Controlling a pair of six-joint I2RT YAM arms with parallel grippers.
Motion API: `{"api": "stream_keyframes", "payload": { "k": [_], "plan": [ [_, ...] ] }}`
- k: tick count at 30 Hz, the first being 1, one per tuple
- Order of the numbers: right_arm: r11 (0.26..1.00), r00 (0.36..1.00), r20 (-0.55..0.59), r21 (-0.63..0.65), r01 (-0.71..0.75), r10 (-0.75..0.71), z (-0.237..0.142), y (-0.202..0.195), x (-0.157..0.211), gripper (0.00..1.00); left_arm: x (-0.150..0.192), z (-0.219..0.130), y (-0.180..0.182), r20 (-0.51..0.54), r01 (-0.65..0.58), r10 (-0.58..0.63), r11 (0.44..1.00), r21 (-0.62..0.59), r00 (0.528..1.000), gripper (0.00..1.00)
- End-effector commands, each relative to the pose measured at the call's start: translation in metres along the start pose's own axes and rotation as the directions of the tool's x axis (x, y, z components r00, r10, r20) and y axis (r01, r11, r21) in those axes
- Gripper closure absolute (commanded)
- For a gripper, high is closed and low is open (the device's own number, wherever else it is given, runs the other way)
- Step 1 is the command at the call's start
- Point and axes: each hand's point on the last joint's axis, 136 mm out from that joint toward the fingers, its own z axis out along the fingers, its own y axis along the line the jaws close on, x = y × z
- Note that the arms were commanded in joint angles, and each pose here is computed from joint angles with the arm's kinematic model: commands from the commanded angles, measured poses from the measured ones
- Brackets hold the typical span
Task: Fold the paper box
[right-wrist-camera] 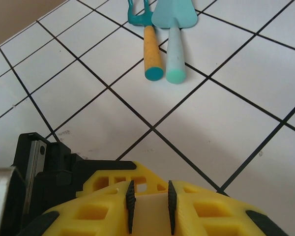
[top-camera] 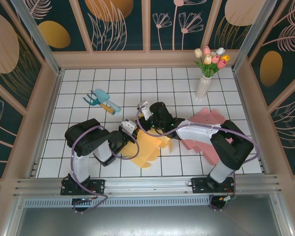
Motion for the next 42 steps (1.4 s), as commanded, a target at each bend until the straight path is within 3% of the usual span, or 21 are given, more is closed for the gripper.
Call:
{"api": "stream_keyframes", "payload": {
  "k": [1, 7, 14, 19, 27, 34, 42],
  "plan": [
    [0.997, 0.984, -0.173, 0.062, 0.054, -0.042, 0.0, -0.015, 0.068, 0.72, 0.013, -0.002, -0.014, -0.036, -0.015, 0.017, 0.998, 0.055, 0.999, 0.82],
    [0.995, 0.987, -0.137, 0.046, 0.092, -0.085, -0.005, -0.012, 0.063, 0.72, 0.013, -0.003, -0.012, -0.037, -0.016, 0.018, 0.999, 0.049, 0.999, 0.77],
    [0.996, 0.99, -0.119, 0.045, 0.078, -0.072, -0.006, -0.01, 0.06, 0.71, 0.003, -0.005, -0.013, 0.011, 0.007, -0.007, 0.999, 0.053, 1.0, 0.86],
    [0.998, 0.993, -0.108, 0.017, 0.056, -0.054, -0.004, -0.005, 0.06, 0.72, -0.006, 0.001, -0.012, 0.047, 0.045, -0.047, 0.998, 0.045, 0.998, 0.79],
    [0.999, 0.995, -0.094, 0.033, 0.035, -0.031, -0.004, -0.008, 0.064, 0.72, -0.009, 0.0, 0.019, 0.124, 0.147, -0.127, 0.975, -0.166, 0.984, 1.0],
    [0.996, 0.997, -0.078, 0.094, 0.003, 0.004, -0.005, -0.02, 0.066, 0.72, 0.004, -0.001, 0.033, 0.106, 0.127, -0.094, 0.917, -0.378, 0.99, 1.0],
    [0.992, 0.998, 0.002, 0.107, -0.065, 0.065, -0.02, -0.027, 0.045, 0.69, 0.003, -0.001, 0.015, 0.094, 0.098, -0.075, 0.96, -0.262, 0.993, 1.0]
  ]
}}
